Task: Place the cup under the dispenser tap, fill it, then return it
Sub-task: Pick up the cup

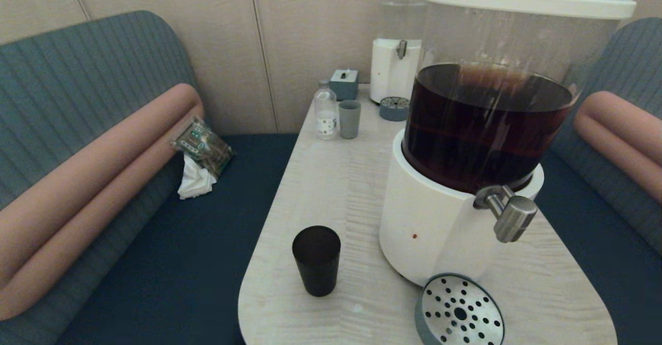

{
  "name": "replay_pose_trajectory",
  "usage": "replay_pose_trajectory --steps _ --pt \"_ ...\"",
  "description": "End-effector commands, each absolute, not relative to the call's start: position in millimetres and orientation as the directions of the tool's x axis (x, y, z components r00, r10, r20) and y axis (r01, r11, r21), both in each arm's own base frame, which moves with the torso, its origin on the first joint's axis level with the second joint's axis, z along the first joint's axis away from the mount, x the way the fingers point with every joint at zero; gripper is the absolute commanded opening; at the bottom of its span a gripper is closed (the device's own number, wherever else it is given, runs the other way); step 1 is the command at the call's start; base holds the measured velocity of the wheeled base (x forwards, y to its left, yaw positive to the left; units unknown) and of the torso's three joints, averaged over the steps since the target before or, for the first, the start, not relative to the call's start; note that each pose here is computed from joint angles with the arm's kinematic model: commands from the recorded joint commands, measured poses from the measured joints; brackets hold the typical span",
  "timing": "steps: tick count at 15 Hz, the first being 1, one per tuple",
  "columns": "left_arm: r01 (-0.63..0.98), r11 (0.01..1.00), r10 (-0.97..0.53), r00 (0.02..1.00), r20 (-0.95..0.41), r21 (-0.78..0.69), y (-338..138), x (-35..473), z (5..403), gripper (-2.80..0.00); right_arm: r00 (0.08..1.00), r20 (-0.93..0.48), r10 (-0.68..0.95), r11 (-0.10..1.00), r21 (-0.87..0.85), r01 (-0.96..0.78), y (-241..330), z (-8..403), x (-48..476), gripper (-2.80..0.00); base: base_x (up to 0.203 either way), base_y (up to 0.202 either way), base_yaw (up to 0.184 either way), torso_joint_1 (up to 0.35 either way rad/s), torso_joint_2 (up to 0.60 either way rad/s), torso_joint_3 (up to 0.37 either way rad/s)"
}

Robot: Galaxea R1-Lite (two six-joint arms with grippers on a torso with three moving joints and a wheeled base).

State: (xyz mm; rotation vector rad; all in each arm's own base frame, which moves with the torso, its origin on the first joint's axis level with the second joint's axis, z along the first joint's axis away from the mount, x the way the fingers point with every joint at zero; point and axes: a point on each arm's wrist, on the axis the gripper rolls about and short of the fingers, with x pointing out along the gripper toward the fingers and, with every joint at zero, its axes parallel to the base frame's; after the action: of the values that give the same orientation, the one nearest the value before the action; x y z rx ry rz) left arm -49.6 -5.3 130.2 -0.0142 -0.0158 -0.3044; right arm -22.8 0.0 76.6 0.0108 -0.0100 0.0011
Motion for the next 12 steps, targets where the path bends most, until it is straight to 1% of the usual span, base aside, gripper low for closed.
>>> replay_pose_trajectory --steps 1,3,7,9,12 --pt "0.379 0.925 -0.38 0.925 -0.025 -0.035 -7.3 -43.2 139.7 -2.8 1.0 0.008 0.002 1.0 0.011 -0.002 0.0 74.3 -22.6 -2.8 0.0 0.0 0.0 0.0 0.0 0.0" --pt "0.413 0.908 -0.417 0.907 -0.062 -0.072 -8.3 -29.3 154.5 -2.8 1.0 0.008 0.002 1.0 0.011 -0.002 0.0 74.3 -22.6 -2.8 0.0 0.0 0.0 0.0 0.0 0.0" --pt "0.428 0.897 -0.436 0.897 -0.066 -0.109 -9.9 22.8 188.5 -2.8 1.0 0.008 0.002 1.0 0.011 -0.002 0.0 74.3 -22.6 -2.8 0.0 0.0 0.0 0.0 0.0 0.0" --pt "0.443 0.89 -0.451 0.89 -0.063 -0.111 -10.9 46.0 195.2 -2.8 1.0 0.008 0.002 1.0 0.011 -0.002 0.0 74.3 -22.6 -2.8 0.0 0.0 0.0 0.0 0.0 0.0" --pt "0.482 0.868 -0.493 0.865 -0.097 -0.12 -12.5 71.9 186.8 -2.8 1.0 0.008 0.002 1.0 0.011 -0.002 0.0 74.3 -22.6 -2.8 0.0 0.0 0.0 0.0 0.0 0.0"
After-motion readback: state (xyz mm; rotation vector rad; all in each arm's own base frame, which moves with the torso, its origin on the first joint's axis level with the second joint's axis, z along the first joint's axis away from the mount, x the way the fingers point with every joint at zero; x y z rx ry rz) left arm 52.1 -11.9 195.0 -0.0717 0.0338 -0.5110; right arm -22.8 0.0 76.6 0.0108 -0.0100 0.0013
